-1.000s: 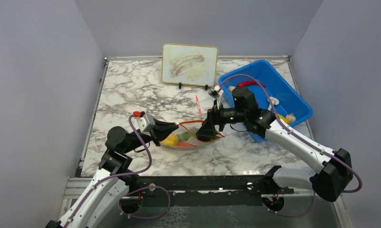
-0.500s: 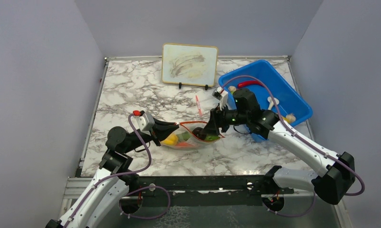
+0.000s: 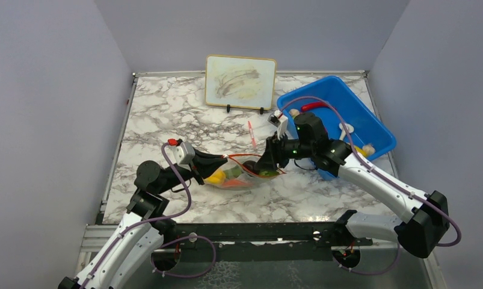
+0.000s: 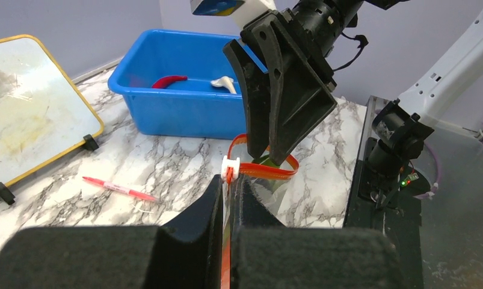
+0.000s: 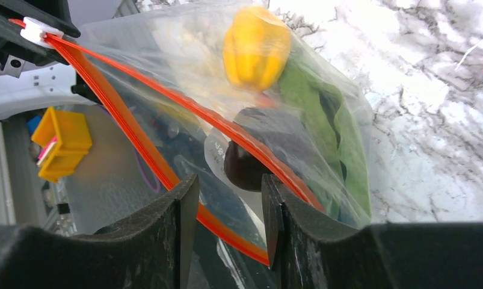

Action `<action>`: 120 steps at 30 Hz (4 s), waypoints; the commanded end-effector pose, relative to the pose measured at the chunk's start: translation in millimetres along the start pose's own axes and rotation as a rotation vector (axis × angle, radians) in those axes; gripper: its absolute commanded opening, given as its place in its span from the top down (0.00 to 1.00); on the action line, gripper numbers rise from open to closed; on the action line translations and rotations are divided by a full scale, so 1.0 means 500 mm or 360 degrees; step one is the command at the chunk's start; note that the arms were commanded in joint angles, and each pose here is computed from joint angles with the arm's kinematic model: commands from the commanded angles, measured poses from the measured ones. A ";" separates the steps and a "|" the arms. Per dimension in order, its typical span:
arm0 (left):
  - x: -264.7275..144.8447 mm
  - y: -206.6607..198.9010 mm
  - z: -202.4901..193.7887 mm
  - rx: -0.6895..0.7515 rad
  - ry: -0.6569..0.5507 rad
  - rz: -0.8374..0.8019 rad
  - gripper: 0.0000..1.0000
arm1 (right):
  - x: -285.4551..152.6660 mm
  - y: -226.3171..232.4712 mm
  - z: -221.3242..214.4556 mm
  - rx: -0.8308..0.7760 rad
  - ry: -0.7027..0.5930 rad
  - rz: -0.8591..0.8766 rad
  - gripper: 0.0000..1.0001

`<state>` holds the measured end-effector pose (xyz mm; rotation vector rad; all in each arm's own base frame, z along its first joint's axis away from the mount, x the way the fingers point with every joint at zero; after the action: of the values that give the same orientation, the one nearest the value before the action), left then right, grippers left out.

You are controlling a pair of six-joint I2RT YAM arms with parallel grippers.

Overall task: Place the food in the zip-top bag and seal the zipper
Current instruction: Place the fake vegetable in the zipper food storage bag, then pick up the fake fruit from the bin.

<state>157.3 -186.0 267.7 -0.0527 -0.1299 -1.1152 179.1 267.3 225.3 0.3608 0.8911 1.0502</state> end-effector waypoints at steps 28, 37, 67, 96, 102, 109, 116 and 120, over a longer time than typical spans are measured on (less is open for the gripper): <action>0.003 -0.008 0.015 0.0008 -0.0089 -0.0035 1.00 | 0.089 0.052 0.006 0.0002 -0.0051 0.0012 0.52; 0.003 -0.002 0.010 0.0035 -0.0063 -0.0012 1.00 | -0.001 0.045 0.086 -0.0285 -0.0213 -0.0359 0.49; -0.003 0.003 0.006 0.0085 -0.0016 0.0017 1.00 | -0.287 -0.469 0.305 0.0101 -0.0793 -0.1908 0.48; 0.003 0.013 -0.020 0.0082 0.0078 0.0032 1.00 | -0.191 -0.657 0.242 -0.0198 -0.0178 -0.1694 0.46; 0.000 0.013 -0.018 0.0090 0.0071 0.0043 1.00 | -0.178 -0.709 0.181 -0.0189 0.0033 -0.1723 0.44; 0.001 0.013 -0.022 0.0079 0.0079 0.0039 1.00 | -0.169 -0.760 0.167 -0.0151 0.0083 -0.1674 0.39; -0.001 0.016 -0.019 0.0086 0.0071 0.0065 1.00 | -0.154 -0.800 0.114 -0.0042 0.0175 -0.1619 0.40; -0.002 0.016 -0.019 0.0086 0.0071 0.0066 1.00 | -0.134 -0.802 0.086 0.0029 0.0227 -0.1540 0.45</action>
<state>163.9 -184.7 241.3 0.0055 -0.0608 -1.0903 458.7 19.2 58.3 -0.1784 0.9018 0.1117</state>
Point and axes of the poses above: each gripper's point midway between its finger pads, its own x axis out along the fingers, its own y axis along the line the jaws close on, z = x × y, the point moved 3 cm from there along -x, back along the fingers, and after that the axes turned 8 degrees about x, right-handed, at the moved point
